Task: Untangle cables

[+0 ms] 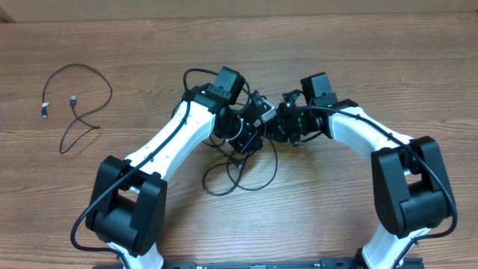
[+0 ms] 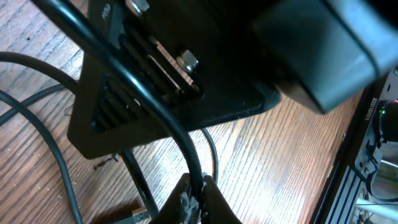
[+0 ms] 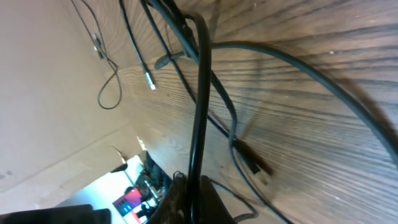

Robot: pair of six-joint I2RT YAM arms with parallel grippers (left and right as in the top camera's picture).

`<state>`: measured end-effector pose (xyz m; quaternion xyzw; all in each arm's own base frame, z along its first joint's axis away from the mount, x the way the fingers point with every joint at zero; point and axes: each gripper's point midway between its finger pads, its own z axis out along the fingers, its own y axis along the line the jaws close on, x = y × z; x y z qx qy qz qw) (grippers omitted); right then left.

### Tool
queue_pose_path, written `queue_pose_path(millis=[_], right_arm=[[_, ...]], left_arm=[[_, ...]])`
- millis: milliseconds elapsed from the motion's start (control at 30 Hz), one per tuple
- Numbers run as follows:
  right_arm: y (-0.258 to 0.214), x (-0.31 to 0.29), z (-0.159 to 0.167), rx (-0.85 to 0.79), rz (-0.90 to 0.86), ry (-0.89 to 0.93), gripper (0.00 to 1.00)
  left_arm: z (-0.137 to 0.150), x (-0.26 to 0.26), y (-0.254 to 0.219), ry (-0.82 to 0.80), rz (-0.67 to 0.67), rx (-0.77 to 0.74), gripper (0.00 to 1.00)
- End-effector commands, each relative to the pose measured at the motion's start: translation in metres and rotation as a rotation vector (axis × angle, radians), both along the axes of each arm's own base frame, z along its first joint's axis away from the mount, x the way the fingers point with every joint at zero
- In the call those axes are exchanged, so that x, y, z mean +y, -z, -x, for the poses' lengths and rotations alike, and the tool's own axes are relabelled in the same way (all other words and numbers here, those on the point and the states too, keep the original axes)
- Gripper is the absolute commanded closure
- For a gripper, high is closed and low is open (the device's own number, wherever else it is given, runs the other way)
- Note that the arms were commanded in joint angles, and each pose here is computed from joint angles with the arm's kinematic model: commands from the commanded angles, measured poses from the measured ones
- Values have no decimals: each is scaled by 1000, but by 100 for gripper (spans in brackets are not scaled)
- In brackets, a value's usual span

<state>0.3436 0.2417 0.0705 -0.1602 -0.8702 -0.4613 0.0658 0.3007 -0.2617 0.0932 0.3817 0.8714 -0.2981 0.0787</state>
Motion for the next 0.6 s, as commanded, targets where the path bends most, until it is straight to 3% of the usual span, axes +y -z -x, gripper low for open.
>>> queue_pose_path(millis=[0, 233, 400, 567], right_arm=[[-13, 4, -4, 15, -40, 10, 96], [-16, 6, -2, 18, -64, -3, 96], [-21, 9, 1, 28, -93, -18, 96], [-21, 9, 1, 27, -92, -18, 96]], left_arm=[[-3, 5, -2, 10, -4, -27, 92], [-7, 11, 1, -5, -38, -42, 87], [-7, 12, 2, -6, -43, -44, 75], [-10, 16, 4, -13, -70, -58, 69]])
